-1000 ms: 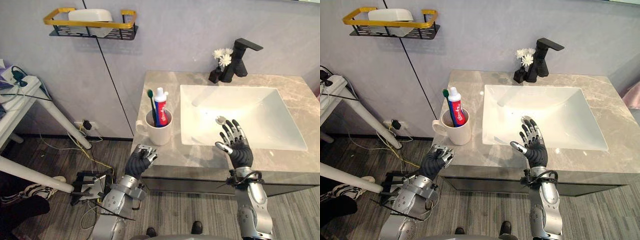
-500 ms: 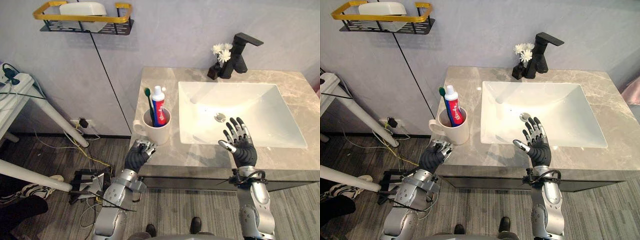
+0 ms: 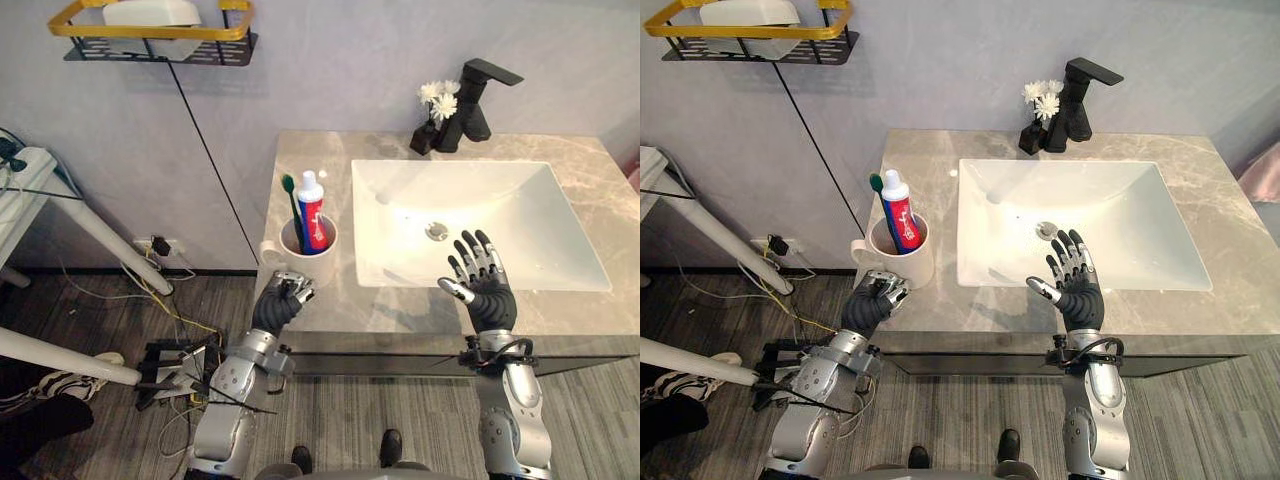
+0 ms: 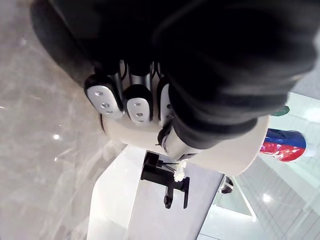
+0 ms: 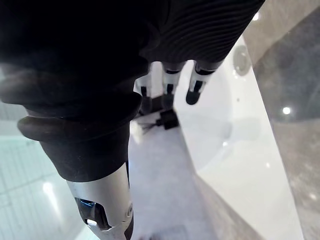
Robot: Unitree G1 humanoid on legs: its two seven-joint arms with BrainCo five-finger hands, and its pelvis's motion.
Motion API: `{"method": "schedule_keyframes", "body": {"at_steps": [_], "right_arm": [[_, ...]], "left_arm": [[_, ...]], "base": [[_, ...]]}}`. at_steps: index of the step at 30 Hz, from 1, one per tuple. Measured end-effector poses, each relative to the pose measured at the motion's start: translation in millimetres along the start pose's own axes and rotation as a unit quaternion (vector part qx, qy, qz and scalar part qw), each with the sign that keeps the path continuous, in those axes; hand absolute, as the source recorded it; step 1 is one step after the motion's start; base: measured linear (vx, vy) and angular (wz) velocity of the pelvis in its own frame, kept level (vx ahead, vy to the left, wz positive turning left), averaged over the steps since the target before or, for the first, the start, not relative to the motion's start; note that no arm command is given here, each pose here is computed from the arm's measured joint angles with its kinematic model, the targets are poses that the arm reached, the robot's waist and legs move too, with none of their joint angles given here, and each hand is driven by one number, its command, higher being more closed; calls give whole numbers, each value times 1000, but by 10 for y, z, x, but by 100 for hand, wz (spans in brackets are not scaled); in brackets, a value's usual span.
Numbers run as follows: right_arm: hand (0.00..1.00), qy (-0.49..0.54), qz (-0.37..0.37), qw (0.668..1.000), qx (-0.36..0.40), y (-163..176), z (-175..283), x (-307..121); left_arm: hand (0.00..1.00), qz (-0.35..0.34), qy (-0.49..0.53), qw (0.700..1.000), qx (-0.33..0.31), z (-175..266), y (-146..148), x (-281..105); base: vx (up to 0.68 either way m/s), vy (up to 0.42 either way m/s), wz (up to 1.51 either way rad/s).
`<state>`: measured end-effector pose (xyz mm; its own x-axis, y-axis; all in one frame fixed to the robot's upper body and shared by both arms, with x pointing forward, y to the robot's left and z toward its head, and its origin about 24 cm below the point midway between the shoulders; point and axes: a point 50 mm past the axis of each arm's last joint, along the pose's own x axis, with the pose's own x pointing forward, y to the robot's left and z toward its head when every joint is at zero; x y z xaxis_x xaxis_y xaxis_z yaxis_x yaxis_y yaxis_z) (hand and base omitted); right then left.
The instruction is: Organize washtable
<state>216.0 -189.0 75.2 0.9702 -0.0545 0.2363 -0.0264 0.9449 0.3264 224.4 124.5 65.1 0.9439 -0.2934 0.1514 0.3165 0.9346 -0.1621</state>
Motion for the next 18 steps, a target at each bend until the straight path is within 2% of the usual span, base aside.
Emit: {"method": "schedule_keyframes", "body": {"at_steps": [18], "right_arm": [[0, 2, -1, 1000, 2, 17, -3, 16]], "left_arm": [[100, 15, -20, 999, 24, 109, -14, 226]], "base": [[-16, -17, -4]]}}
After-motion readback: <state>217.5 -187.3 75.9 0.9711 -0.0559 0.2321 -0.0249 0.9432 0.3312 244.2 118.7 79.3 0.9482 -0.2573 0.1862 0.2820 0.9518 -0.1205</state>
